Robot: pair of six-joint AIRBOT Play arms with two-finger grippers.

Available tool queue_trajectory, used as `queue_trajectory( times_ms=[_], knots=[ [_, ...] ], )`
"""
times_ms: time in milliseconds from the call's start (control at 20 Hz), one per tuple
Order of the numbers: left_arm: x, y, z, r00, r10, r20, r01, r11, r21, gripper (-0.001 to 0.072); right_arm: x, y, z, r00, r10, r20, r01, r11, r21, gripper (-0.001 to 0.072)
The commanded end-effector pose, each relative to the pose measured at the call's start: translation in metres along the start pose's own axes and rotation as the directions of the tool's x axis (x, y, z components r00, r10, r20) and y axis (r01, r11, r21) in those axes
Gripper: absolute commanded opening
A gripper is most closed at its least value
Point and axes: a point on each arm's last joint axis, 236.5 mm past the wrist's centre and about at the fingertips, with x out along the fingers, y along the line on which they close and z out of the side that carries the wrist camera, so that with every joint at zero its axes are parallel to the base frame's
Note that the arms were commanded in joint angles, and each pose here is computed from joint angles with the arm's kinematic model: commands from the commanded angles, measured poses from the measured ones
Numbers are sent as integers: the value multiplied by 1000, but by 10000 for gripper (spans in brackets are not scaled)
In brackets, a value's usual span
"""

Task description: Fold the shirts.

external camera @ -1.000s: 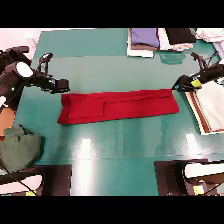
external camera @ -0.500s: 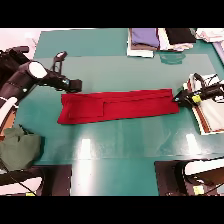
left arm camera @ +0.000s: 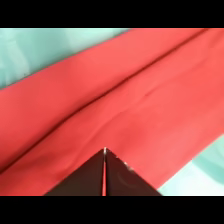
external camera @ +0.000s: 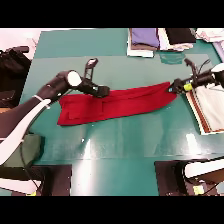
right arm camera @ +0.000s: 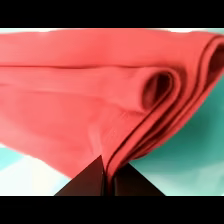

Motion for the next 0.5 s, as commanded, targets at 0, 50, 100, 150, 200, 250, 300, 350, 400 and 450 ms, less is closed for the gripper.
queue_trajectory(
  times_ms=[0,50,100,150,200,250,300,350,400,450],
  knots=[
    [35,-26,7,999,-43,-10,43,999,13,23,-40,78,26,995,-1,100,17,988,-151,15],
    [43,-27,8,999,-46,-18,46,999,18,23,-50,105,30,992,3,129,25,977,-213,15],
    [51,-26,6,998,-51,-31,52,999,7,23,-58,128,31,989,12,149,27,966,-257,16],
    [58,-26,5,997,-60,-41,59,998,-8,23,-64,151,33,986,23,167,26,958,-286,15],
    [65,-25,1,996,-68,-52,67,997,-28,23,-68,171,33,983,36,181,23,949,-315,16],
    [72,-23,-4,995,-73,-69,70,997,-34,23,-70,191,34,980,51,192,19,938,-346,16],
    [77,-21,-9,994,-73,-85,71,997,-29,23,-70,207,33,979,66,195,11,930,-368,15],
    [80,-20,-12,993,-73,-96,70,997,-35,23,-69,222,32,978,81,193,2,919,-395,16],
    [82,-19,-13,992,-72,-99,69,997,-36,23,-67,235,30,978,93,187,-6,907,-420,16],
    [82,-18,-13,993,-71,-99,68,997,-37,23,-65,246,29,977,106,186,-14,898,-441,15]
  ],
)
